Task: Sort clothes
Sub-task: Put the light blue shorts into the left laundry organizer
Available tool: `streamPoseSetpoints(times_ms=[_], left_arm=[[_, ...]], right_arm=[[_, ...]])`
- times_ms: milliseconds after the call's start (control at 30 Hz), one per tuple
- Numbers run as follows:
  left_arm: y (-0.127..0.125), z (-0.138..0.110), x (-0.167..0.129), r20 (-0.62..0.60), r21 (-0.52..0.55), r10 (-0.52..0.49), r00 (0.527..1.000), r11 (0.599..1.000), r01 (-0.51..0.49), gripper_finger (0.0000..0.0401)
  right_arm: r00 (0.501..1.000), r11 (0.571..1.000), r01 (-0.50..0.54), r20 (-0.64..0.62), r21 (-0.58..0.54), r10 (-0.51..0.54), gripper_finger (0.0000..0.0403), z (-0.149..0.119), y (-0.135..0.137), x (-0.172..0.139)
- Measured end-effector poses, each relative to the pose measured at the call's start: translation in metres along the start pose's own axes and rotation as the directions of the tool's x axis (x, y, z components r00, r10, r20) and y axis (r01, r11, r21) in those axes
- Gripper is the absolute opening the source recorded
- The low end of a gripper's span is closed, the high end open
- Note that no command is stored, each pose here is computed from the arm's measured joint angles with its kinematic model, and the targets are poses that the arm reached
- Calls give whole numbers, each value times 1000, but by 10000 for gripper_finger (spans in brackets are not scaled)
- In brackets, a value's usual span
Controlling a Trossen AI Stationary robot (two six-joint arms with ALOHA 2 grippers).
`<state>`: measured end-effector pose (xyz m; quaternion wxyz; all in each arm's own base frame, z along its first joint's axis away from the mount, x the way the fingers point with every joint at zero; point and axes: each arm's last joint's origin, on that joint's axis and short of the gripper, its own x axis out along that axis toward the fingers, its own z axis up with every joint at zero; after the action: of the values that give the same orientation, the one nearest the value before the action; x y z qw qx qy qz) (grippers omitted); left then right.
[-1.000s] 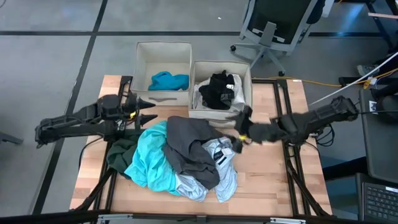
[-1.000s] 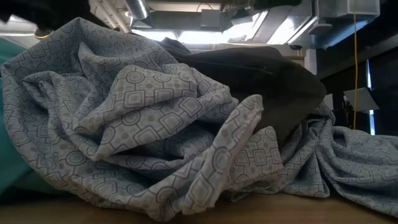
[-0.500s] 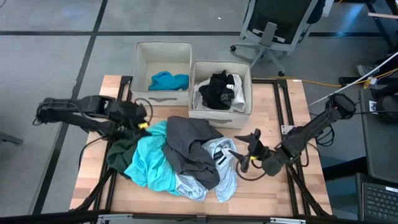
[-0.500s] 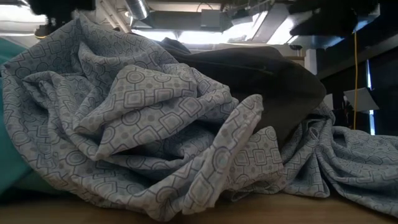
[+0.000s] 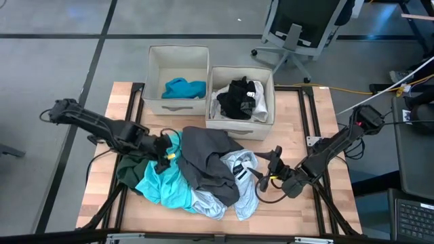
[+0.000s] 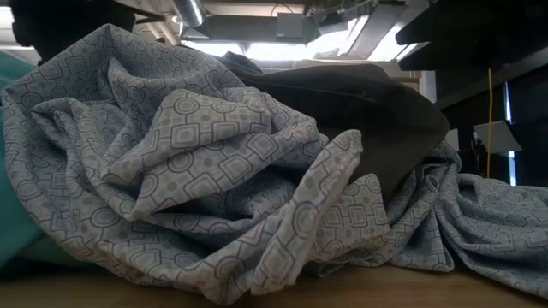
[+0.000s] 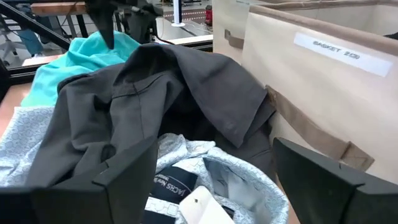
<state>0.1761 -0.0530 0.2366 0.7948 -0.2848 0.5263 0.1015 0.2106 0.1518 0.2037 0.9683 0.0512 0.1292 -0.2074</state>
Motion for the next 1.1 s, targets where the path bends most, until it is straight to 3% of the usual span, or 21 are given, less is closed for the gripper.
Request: streamPoseSetpoints(times_ms=[167,433,567,867,1100], left_arm=[[-14,-3,19,-20,44,-79,997,996,80,290],[-22,-9,53,-101,121,35,994,992,-22,275],[-23,-9,67,-128,186,72,989,981,-47,222],[-25,-4,65,-78,312,131,988,945,-101,21],[-42,8,39,59,409,250,967,877,-251,6]], right_arm=[[1000,1000,-5,-6,-4,5,316,-1,1,1],[1000,1000,5,0,-3,-5,316,-1,0,1],[1000,1000,19,9,-3,-19,316,0,0,1],[1000,1000,23,10,-11,-23,316,-1,-1,1],[1000,1000,24,9,-14,-24,316,-1,-1,1]])
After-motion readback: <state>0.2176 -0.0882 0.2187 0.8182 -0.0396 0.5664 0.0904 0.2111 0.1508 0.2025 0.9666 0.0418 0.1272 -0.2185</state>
